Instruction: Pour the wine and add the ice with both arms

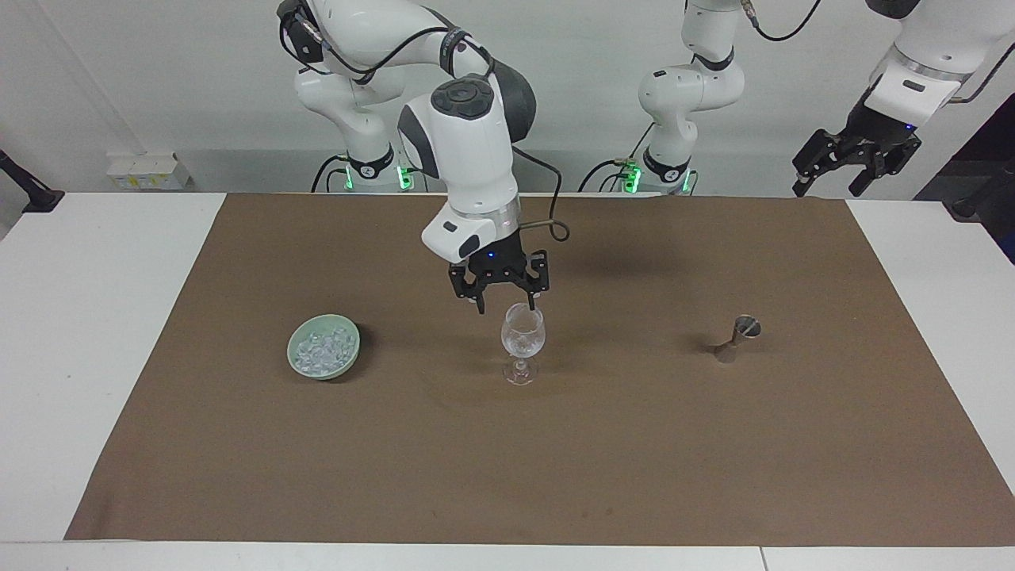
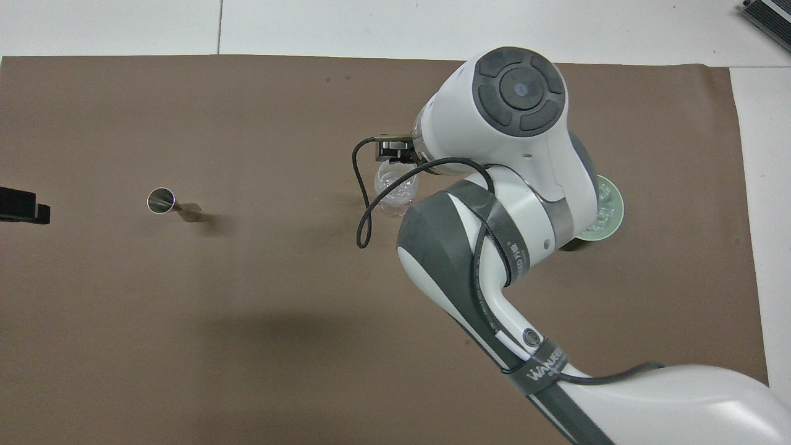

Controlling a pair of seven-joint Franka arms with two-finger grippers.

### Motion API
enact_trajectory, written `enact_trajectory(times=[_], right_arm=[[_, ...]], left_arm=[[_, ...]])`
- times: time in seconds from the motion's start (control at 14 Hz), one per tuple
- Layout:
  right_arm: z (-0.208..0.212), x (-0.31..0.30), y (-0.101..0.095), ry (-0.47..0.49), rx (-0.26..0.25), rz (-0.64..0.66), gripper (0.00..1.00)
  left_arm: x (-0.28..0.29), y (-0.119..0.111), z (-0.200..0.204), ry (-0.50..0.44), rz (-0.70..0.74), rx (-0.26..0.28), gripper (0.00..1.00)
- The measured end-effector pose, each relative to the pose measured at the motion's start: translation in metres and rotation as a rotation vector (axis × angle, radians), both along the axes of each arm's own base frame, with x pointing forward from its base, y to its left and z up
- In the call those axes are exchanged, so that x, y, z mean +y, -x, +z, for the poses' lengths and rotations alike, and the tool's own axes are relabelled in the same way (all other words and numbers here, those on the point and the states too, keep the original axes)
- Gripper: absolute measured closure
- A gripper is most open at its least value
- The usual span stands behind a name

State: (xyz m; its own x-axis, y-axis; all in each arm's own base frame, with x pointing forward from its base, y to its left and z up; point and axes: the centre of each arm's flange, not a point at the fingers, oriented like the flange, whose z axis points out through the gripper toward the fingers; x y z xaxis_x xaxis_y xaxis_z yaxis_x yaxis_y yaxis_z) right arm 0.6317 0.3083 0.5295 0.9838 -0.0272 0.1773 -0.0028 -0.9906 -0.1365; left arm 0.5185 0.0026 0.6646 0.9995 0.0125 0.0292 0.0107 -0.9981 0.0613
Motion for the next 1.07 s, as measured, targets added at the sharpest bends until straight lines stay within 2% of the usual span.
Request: enact_trajectory(times=[0.21, 0.36, 0.71, 1.07], right_arm=[[0.006, -0.054, -0.017, 0.022, -0.013, 0.008, 0.00], [0.007, -0.085, -0.022, 0.038, -0.012, 0.003, 0.00], [0.020, -0.156, -0.021, 0.084, 0.009, 0.007, 0.00], [0.050, -0.209, -0.015, 0.101, -0.012, -0.035, 0.00]], left_arm=[[0.000, 0.000, 0.000, 0.000, 0.000, 0.000, 0.00], [0.000, 0.000, 0.000, 0.000, 0.000, 0.000, 0.00], [0.000, 0.000, 0.000, 0.000, 0.000, 0.000, 0.00], [0.000, 0.000, 0.000, 0.000, 0.000, 0.000, 0.00]])
